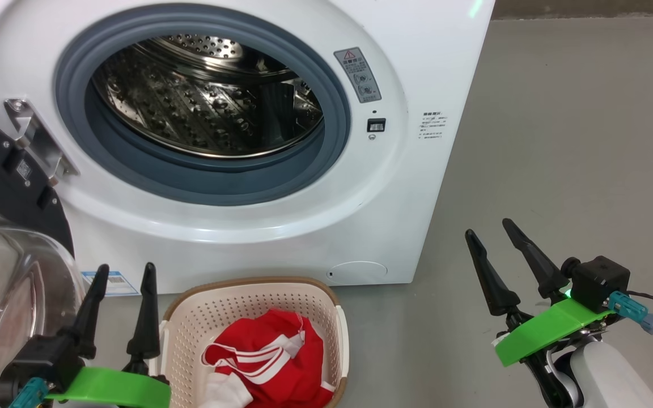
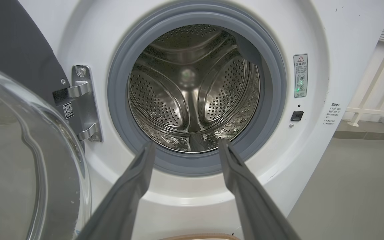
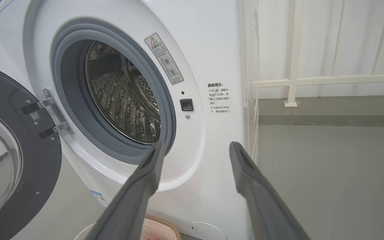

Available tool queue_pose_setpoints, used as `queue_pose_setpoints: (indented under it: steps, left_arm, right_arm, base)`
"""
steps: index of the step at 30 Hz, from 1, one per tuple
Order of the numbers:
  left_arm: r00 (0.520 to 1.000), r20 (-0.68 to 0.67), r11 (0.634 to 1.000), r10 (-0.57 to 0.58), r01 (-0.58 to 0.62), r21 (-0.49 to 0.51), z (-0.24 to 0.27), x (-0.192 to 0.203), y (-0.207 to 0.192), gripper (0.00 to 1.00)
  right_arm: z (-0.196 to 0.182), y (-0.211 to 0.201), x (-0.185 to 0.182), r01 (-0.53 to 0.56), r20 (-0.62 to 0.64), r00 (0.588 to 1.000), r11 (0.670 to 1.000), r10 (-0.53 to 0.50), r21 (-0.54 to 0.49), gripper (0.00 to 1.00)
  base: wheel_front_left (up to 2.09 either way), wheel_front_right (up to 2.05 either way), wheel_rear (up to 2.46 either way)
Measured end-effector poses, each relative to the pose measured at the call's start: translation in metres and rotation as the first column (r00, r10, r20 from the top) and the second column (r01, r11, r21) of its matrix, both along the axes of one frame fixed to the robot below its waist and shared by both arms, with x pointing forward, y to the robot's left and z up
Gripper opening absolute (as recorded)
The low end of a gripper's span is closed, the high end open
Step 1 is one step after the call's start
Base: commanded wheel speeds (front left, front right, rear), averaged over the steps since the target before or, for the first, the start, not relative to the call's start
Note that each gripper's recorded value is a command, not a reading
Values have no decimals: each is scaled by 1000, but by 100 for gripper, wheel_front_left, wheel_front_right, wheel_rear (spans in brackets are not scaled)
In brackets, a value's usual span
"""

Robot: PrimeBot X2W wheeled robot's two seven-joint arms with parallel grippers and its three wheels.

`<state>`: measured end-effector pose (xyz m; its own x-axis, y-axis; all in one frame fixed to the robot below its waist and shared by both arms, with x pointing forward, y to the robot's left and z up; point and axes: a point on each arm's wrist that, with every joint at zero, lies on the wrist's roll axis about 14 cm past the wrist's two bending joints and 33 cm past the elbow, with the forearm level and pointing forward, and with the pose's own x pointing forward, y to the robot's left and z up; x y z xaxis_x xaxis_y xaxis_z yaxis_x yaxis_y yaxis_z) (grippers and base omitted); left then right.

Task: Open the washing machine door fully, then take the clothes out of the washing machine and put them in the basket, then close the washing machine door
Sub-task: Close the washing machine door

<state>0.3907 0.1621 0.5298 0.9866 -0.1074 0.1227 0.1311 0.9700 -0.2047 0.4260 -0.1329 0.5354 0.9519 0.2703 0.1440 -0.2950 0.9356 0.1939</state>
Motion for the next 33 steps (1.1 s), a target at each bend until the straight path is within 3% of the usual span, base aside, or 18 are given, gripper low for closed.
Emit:
queue_pose_setpoints:
  steps: [33]
  left_arm:
    - [1000, -2, 1000, -14, 14, 4, 0, -1, -4, 100]
  right_arm:
    - [1, 0, -2, 0, 3, 1000, 1000, 0, -2, 100]
  base:
    - [-4, 4, 0]
